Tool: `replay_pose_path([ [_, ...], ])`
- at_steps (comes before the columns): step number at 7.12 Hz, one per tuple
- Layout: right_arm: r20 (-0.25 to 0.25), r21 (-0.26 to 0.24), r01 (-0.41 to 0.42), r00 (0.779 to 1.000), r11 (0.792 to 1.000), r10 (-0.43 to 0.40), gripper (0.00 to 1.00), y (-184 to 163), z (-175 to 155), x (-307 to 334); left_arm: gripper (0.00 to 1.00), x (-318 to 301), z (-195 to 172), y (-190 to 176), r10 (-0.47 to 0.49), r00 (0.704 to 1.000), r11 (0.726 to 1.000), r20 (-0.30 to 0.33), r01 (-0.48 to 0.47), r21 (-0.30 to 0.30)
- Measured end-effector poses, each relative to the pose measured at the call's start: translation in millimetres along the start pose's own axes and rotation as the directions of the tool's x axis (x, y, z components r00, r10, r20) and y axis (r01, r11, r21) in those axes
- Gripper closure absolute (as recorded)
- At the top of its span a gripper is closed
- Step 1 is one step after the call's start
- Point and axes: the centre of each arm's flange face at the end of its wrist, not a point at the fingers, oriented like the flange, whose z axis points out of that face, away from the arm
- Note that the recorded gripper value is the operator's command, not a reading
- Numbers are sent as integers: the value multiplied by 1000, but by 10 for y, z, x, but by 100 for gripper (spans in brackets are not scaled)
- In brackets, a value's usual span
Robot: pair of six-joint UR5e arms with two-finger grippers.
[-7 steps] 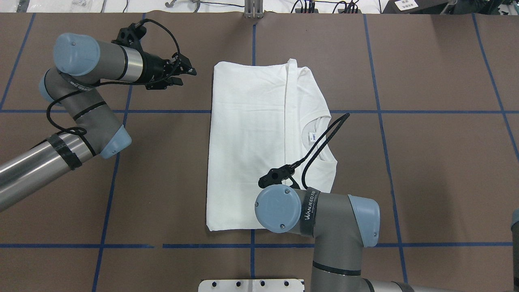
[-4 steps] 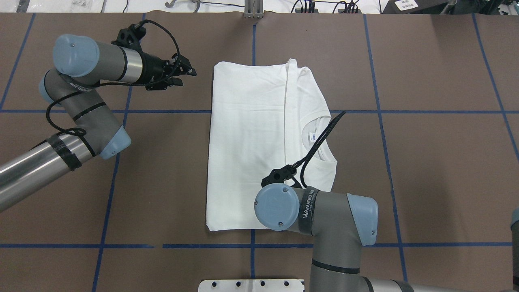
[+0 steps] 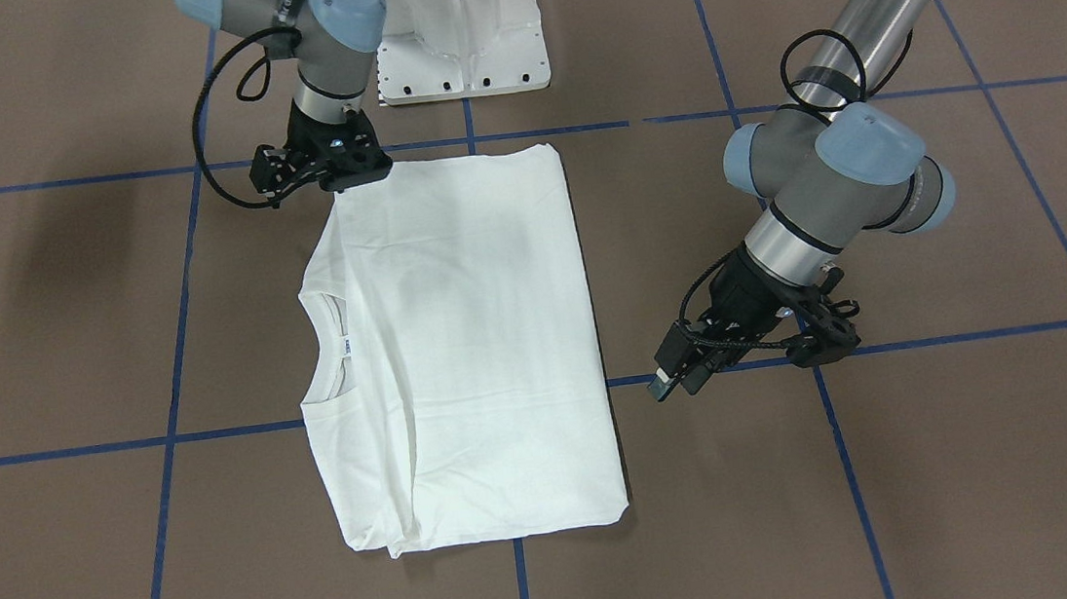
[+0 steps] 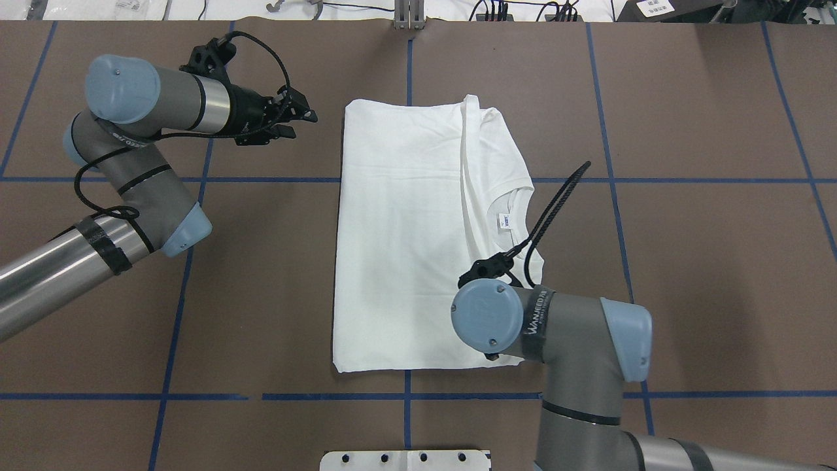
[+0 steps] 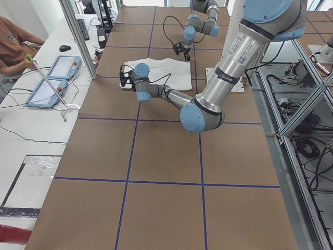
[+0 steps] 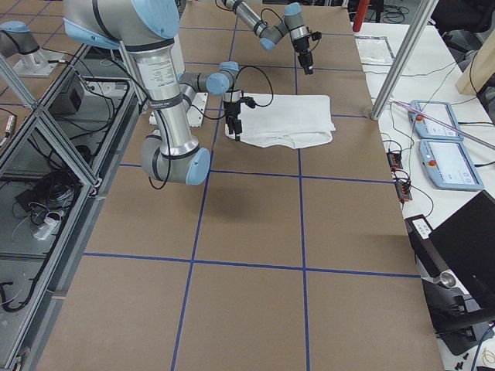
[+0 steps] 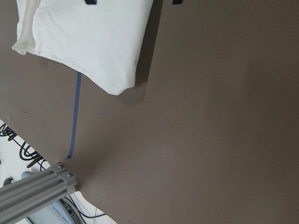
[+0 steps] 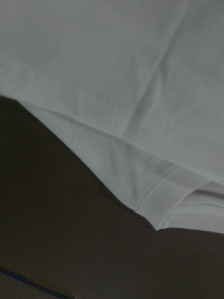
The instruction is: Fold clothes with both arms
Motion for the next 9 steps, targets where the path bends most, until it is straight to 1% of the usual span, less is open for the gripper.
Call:
replay_pose_path([
  [1,9,4,0,1000,1000,0,0,148,-54,175,38,11,-2,1,1,1000,1000,-2,-1,0],
  [2,24,16,-5,1000,1000,5,0,173,-165,200,38,19,-3,2,1,1000,1000,-3,-1,0],
  [3,45,29,-53,998,998,52,0,145,-279,165,38,24,-3,2,1,1000,1000,-4,-1,1],
  [4,75,37,-164,984,986,161,0,114,-374,113,38,26,-3,1,0,1000,1000,-4,0,1],
  [5,135,42,-323,939,945,315,0,84,-429,40,38,23,-3,1,0,1000,1000,-3,0,1],
  [6,222,22,-507,843,862,490,0,49,-416,-52,38,18,-2,0,-1,1000,1000,-1,1,1],
  [7,306,-45,-691,678,722,668,1,22,-346,-180,38,14,-1,0,0,1000,1000,-1,0,1],
  [8,349,-134,-813,496,566,795,2,33,-293,-306,38,7,0,-1,0,1000,1000,0,0,1],
  [9,349,-206,-884,334,419,876,4,80,-268,-402,38,0,2,-3,-1,1000,1000,2,1,2],
])
